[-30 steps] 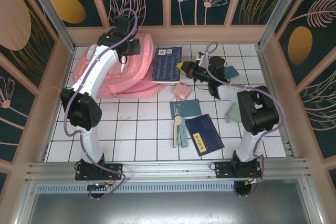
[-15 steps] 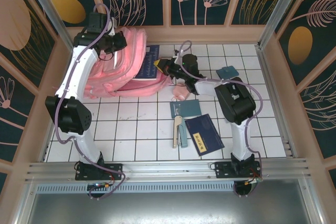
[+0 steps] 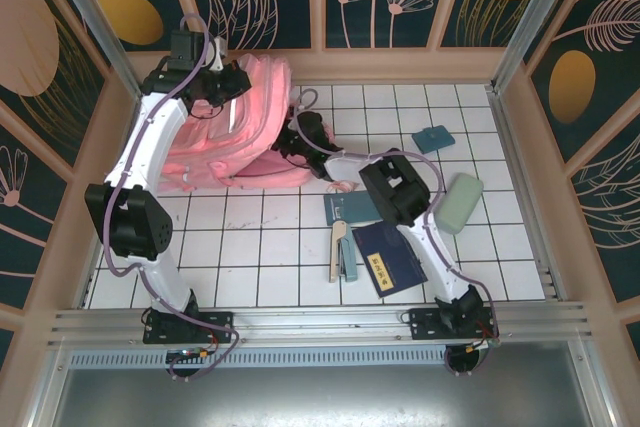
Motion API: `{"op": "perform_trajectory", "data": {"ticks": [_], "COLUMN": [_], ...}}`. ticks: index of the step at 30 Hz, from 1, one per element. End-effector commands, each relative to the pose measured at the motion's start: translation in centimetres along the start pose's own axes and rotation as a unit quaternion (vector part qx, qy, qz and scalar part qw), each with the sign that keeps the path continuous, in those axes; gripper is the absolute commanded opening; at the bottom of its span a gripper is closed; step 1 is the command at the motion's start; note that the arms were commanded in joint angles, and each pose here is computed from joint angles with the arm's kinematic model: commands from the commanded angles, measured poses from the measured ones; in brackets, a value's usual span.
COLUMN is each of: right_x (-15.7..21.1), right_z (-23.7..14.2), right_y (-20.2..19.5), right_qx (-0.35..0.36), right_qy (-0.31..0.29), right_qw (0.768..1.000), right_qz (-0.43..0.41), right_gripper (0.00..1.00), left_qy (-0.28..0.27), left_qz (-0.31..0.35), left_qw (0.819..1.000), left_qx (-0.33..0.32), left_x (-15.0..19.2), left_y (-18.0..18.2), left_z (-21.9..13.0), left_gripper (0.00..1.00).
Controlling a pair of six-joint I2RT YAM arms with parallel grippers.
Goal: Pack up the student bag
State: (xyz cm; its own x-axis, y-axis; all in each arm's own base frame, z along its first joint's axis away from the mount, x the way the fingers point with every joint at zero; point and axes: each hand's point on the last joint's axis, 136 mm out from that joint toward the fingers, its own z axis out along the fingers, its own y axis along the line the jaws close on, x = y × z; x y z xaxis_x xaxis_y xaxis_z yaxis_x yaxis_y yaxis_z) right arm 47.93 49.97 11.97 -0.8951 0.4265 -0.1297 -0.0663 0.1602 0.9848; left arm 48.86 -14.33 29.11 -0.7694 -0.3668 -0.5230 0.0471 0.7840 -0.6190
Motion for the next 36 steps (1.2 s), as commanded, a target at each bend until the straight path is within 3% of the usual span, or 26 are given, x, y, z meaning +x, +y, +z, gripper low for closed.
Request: {"op": "perform_trajectory", "data": {"ticks": [1, 4, 6, 8, 13, 15, 27, 36], "right_x": [0.0, 0.7, 1.3, 1.6, 1.4, 0.9, -1.4, -3.0], "right_z": [2.5, 4.5, 5.6, 6.1, 4.5, 3.3, -5.2, -14.2], "right_y": [2.1, 0.8, 0.4, 0.8, 1.9, 2.5, 5.0, 4.6], "right_qx": [-0.028, -0.019, -0.018, -0.020, -0.010, -0.005, 0.065, 0.169], "right_qy": [-0.015, -0.007, 0.000, 0.011, 0.016, 0.012, -0.007, -0.032], "right_qw": [0.999, 1.000, 0.999, 0.999, 1.000, 1.000, 0.995, 0.976], "right_qz": [0.004, 0.020, 0.026, 0.022, 0.000, -0.008, -0.070, -0.130], "right_gripper": [0.00, 0.02, 0.13, 0.32, 0.47, 0.57, 0.59, 0.50], "left_qy": [-0.071, -0.072, -0.072, -0.073, -0.076, -0.079, -0.076, -0.031], "left_qz": [0.035, 0.032, 0.032, 0.034, 0.042, 0.043, 0.043, 0.038], "left_qw": [0.993, 0.993, 0.993, 0.993, 0.995, 0.995, 0.996, 0.996], "left_qx": [0.091, 0.091, 0.088, 0.082, 0.057, 0.044, -0.034, -0.075], "left_x": [-3.2, -2.9, -2.7, -2.6, -2.6, -2.6, -1.7, 2.1], "left_y": [-5.3, -5.2, -5.0, -4.8, -3.8, -3.2, 2.0, 6.8], "left_z": [-3.3, -3.4, -3.4, -3.5, -3.3, -3.2, -0.2, 3.4], "left_gripper": [0.00, 0.00, 0.00, 0.00, 0.00, 0.00, 0.00, 0.00]}}
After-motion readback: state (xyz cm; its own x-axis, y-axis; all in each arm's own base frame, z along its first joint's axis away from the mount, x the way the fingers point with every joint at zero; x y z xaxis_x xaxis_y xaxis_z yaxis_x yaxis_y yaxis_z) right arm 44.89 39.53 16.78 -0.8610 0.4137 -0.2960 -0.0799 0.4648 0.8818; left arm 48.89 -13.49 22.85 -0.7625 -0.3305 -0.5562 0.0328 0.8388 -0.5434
